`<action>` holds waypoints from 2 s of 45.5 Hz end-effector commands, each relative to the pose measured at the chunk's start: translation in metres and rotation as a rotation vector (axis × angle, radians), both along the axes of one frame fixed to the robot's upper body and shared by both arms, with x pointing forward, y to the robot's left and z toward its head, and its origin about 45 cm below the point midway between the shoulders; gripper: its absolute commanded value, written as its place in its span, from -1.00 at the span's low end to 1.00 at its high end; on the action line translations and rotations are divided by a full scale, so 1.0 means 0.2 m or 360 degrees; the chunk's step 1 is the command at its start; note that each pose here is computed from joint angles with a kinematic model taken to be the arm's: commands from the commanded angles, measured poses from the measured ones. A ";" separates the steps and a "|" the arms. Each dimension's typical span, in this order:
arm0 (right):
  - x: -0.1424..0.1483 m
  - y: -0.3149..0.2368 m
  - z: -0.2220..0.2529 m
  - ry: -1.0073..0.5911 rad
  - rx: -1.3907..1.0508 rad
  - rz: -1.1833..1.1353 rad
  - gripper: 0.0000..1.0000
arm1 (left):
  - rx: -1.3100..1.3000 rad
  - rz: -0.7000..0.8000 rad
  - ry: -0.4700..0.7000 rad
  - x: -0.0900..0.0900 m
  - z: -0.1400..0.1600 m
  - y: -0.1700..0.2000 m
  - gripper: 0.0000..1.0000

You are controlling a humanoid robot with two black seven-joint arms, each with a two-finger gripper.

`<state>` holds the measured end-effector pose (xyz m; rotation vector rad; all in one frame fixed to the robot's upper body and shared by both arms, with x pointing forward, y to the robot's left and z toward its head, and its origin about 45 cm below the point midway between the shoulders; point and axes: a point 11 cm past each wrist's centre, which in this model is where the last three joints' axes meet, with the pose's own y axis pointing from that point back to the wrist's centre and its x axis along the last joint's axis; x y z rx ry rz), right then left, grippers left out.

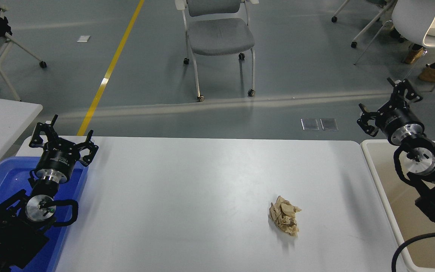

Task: Clean the table surface

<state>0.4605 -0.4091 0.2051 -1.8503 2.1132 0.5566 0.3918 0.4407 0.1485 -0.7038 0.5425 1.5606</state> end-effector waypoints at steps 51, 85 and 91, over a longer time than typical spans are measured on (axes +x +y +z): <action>0.02 -0.04 0.22 0.0359 -0.1371 0.0921 0.98 | 0.0000 0.0001 0.0001 0.00 0.00 0.00 1.00; -0.08 0.56 0.27 0.0208 -0.2374 0.2178 0.98 | 0.0000 0.0001 0.0001 0.00 0.00 0.00 1.00; -0.13 0.67 0.18 0.0217 -0.2477 0.2384 0.98 | -0.0001 -0.0001 -0.0001 0.00 0.00 0.00 1.00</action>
